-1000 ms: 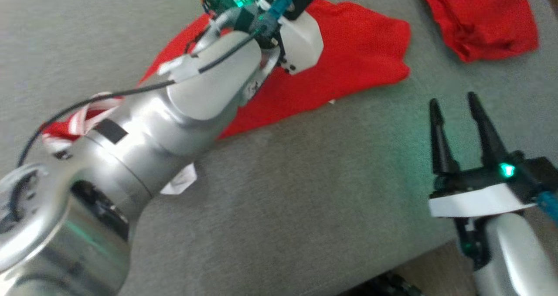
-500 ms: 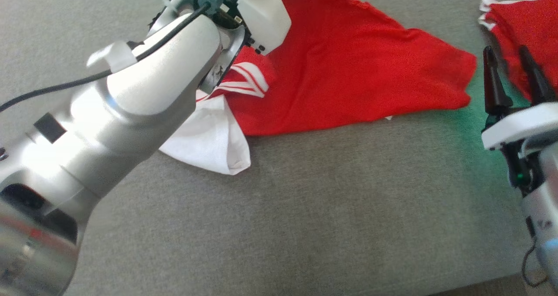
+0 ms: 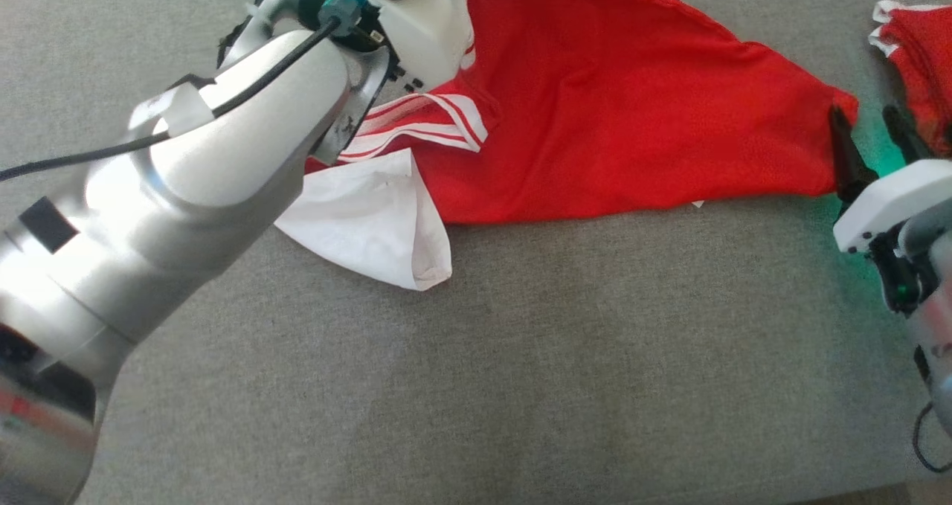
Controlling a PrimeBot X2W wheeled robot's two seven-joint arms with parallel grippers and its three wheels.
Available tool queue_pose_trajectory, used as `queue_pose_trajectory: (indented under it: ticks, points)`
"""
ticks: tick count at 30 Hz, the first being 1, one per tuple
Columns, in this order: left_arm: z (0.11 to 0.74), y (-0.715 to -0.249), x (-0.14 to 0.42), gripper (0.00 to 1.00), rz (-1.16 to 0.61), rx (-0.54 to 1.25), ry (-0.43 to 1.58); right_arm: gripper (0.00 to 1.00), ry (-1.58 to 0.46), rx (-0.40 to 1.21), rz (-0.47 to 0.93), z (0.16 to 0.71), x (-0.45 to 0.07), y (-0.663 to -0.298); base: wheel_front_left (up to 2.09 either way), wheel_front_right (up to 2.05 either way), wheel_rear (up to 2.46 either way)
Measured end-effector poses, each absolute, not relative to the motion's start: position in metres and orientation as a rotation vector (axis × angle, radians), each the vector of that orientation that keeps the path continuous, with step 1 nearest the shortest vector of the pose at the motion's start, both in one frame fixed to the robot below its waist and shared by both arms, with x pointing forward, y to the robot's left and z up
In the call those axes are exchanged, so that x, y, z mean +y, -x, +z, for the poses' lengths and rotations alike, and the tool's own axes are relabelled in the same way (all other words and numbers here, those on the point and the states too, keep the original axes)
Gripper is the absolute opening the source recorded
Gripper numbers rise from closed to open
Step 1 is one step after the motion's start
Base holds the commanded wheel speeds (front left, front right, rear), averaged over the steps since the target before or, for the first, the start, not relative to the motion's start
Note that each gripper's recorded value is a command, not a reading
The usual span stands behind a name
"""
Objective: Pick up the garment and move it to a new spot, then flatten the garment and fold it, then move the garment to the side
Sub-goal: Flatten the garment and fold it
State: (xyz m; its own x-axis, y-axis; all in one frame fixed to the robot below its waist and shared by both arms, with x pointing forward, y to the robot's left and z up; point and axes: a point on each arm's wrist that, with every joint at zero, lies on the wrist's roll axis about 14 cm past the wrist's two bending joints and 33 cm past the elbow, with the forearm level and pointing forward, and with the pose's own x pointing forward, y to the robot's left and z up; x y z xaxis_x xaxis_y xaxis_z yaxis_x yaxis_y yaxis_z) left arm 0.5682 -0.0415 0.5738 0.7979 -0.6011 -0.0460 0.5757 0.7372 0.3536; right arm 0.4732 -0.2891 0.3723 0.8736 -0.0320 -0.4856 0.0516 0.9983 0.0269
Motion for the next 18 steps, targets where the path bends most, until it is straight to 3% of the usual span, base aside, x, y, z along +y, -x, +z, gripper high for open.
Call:
queue_pose_trajectory:
  ticks: [4, 14, 17, 18]
  points:
    - [0.573, -0.568, -0.034, 0.00, -0.635, -0.068, -0.369, 0.81, -0.055, 0.536, -0.071, 0.365, -0.294, -0.468, 0.00, 0.00, 0.00]
    - [0.565, -0.565, -0.024, 0.00, -0.633, -0.035, -0.373, 0.88, -0.072, 0.539, -0.072, 0.365, -0.289, -0.479, 0.00, 0.00, 0.00]
    - [0.563, -0.565, -0.020, 0.00, -0.629, -0.025, -0.378, 0.80, -0.068, 0.549, -0.067, 0.362, -0.287, -0.481, 0.00, 0.00, 0.00]
    - [0.563, -0.564, -0.020, 0.00, -0.630, -0.025, -0.379, 0.73, -0.062, 0.558, -0.062, 0.360, -0.286, -0.481, 0.00, 0.00, 0.00]
